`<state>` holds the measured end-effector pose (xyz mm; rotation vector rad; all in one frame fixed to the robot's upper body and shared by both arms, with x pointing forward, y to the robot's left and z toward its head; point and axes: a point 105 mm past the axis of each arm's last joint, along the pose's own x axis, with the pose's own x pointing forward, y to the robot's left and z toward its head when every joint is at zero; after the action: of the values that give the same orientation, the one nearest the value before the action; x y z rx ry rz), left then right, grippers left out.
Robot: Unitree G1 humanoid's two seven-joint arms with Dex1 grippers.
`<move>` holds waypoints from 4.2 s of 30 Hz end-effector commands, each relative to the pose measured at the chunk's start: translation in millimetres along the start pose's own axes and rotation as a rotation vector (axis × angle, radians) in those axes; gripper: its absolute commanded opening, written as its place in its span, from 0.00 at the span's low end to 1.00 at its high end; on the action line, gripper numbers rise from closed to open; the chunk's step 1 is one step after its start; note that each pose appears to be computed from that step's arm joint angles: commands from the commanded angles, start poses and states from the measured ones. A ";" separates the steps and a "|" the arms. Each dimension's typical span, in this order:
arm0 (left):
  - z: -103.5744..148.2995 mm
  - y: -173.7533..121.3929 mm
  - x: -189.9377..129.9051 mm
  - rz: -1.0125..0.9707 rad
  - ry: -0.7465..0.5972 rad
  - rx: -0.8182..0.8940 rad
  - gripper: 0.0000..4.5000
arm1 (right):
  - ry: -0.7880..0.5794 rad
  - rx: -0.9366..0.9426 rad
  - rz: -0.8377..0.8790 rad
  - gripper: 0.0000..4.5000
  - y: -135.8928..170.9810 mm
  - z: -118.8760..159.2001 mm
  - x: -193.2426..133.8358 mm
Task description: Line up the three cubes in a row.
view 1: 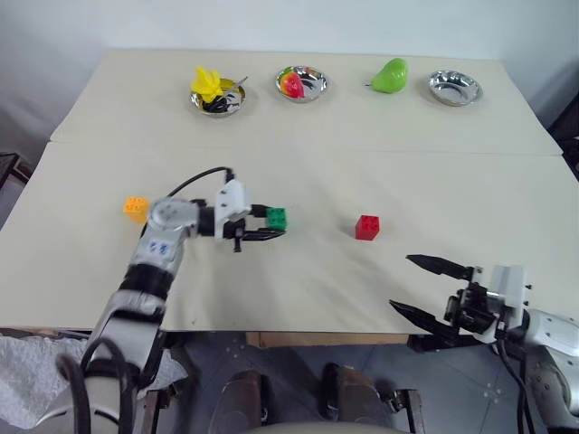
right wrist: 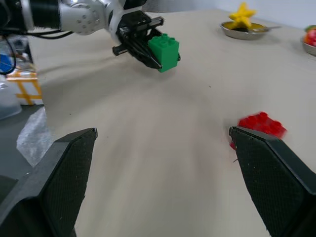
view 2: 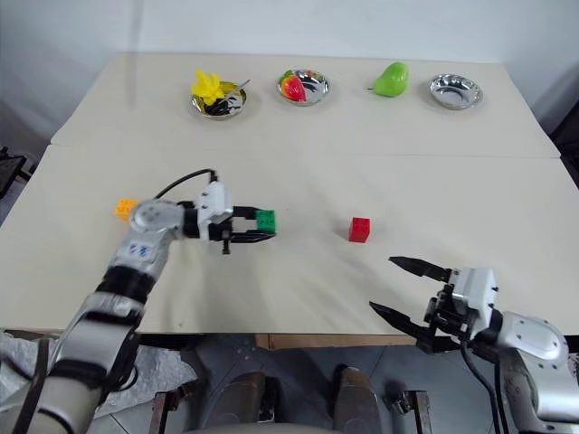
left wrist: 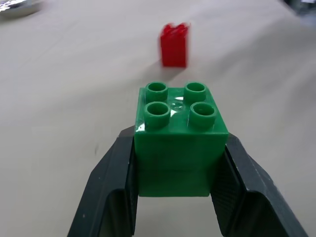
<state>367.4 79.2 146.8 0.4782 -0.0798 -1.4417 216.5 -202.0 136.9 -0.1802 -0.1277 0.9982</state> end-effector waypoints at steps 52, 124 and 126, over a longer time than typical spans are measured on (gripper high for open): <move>-22.5 12.0 -7.1 0.038 0.052 -0.076 0.98 | -0.025 0.014 0.013 1.00 -0.2 8.1 9.3; -68.9 -37.2 -189.9 1.900 0.111 -0.539 0.99 | -0.118 0.020 0.386 1.00 8.4 15.8 92.3; -70.0 -32.1 -187.9 1.902 0.109 -0.534 0.99 | -0.119 0.021 0.386 1.00 9.2 15.6 92.7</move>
<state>332.3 276.6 106.9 -0.1007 0.0138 0.4483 259.6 -120.7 144.3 -0.1222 -0.1556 1.3818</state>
